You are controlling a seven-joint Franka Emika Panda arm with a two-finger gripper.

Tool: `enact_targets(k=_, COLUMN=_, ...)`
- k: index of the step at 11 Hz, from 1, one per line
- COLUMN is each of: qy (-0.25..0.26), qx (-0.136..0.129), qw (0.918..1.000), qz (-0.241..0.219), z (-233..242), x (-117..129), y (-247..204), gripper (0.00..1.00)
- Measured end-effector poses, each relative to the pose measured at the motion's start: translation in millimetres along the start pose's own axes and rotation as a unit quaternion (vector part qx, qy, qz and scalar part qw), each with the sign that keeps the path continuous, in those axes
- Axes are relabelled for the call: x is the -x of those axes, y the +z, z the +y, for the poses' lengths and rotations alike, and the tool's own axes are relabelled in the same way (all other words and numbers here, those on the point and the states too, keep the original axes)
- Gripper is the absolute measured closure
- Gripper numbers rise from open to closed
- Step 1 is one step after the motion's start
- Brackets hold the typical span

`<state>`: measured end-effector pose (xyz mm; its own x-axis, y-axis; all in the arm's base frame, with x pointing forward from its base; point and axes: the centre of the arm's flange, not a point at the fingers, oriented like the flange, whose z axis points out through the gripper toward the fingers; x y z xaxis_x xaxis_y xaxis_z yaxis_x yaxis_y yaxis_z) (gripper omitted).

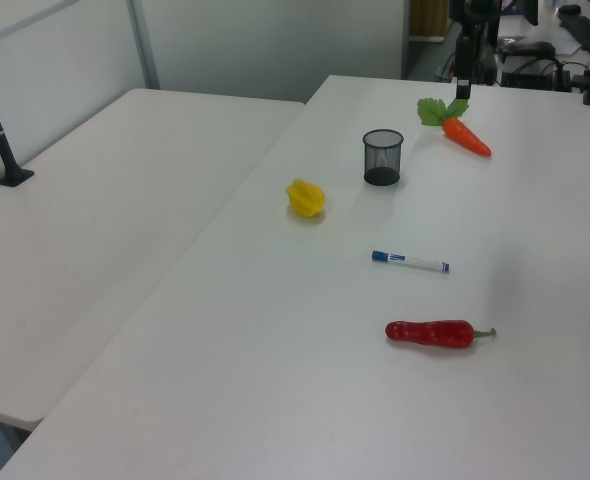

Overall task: Place marker
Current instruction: 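Move the open gripper down toward the white-and-blue marker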

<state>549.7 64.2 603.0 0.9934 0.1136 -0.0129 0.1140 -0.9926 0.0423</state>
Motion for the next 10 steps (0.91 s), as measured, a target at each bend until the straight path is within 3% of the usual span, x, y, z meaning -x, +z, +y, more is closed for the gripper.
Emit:
enact_targets(k=5, qy=-0.002, qx=0.0, qw=1.0, qz=-0.004, z=-2.4, x=-2.4, y=4.8, gripper=0.0)
enact_targets(k=10, qy=-0.037, qx=-0.001, qw=0.9993, qz=-0.006, z=-43.7, x=-21.5, y=39.3, gripper=0.0)
